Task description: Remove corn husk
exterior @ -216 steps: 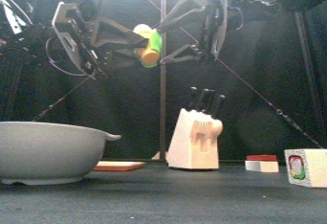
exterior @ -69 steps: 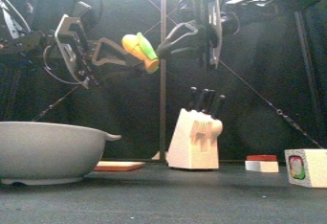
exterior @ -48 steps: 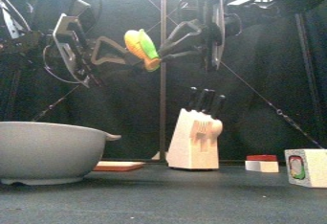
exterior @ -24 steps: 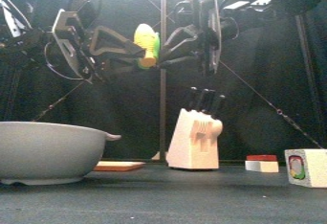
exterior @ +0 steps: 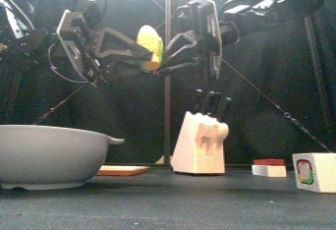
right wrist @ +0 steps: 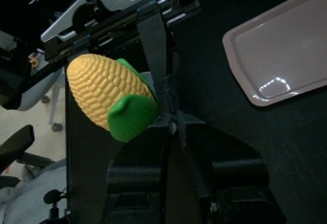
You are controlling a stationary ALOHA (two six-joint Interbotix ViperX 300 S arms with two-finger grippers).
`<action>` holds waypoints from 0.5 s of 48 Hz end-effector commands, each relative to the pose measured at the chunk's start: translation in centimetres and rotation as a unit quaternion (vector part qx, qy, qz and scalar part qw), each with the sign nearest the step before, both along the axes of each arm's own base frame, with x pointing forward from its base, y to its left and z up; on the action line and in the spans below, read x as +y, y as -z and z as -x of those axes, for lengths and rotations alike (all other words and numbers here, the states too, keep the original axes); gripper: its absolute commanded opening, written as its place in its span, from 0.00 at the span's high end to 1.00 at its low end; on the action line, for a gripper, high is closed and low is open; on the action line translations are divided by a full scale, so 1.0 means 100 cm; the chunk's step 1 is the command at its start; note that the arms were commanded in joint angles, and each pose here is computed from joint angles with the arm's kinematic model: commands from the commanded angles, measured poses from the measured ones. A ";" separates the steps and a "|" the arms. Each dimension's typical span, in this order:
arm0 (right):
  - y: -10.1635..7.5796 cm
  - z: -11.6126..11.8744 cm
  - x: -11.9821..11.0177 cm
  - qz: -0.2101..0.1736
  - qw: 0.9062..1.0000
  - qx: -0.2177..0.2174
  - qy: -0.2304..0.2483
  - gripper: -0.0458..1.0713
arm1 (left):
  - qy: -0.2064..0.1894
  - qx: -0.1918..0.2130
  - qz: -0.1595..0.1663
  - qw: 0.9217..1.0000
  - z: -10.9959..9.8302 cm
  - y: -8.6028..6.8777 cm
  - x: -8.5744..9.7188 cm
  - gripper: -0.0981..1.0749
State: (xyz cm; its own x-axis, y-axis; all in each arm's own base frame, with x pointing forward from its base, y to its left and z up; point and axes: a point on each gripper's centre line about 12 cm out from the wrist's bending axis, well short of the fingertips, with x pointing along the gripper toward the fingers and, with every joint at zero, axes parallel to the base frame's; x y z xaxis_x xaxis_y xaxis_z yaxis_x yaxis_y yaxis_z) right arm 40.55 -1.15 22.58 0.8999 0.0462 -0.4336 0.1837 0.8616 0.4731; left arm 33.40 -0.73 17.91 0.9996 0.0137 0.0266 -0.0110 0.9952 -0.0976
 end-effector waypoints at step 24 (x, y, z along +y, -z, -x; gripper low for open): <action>-0.009 -0.014 0.001 0.000 1.000 -0.015 -0.002 0.45 | -0.012 -0.020 0.003 1.000 -0.010 -0.009 0.004 0.41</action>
